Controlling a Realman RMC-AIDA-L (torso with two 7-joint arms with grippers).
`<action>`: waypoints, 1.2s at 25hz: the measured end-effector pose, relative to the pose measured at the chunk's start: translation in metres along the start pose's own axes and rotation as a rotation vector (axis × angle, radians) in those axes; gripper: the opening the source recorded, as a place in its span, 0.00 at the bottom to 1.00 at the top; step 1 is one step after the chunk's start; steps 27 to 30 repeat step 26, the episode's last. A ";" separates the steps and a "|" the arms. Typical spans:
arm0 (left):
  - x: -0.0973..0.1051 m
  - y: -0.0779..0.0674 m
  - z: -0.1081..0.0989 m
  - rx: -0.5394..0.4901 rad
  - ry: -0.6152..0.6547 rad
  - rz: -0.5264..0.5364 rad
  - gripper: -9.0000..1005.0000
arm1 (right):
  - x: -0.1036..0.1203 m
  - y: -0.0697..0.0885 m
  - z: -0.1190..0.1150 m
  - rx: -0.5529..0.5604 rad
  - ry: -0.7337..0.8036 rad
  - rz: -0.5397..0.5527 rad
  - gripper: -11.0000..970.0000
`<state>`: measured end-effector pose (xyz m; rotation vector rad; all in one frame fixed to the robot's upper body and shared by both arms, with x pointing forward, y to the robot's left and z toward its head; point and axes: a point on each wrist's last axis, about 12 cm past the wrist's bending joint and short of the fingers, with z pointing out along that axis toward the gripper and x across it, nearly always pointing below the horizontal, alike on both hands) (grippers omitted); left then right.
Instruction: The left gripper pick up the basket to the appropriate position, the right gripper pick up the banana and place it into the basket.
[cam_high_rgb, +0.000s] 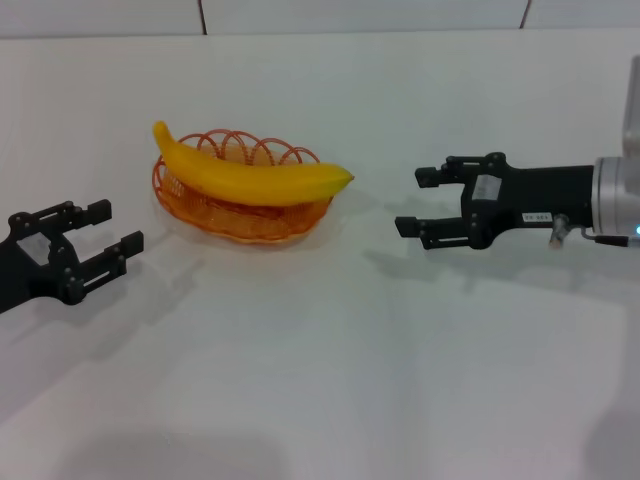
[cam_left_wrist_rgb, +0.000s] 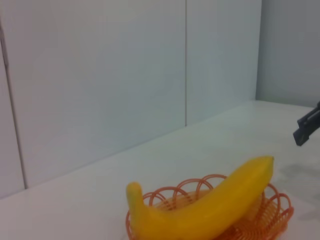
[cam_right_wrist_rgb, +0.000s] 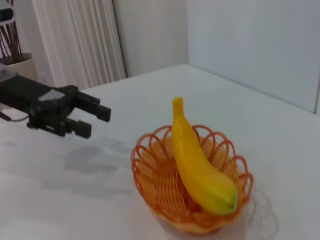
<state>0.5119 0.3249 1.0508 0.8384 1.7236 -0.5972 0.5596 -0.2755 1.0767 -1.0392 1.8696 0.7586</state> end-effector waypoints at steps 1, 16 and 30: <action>0.000 0.000 0.000 0.000 -0.003 0.000 0.58 | 0.001 0.000 -0.001 0.002 0.006 -0.002 0.82; 0.002 -0.002 0.000 0.003 -0.006 0.002 0.58 | 0.010 0.001 -0.003 0.005 0.020 0.003 0.82; 0.003 -0.002 0.001 0.004 0.006 0.005 0.58 | 0.014 0.003 -0.006 0.011 0.017 0.015 0.82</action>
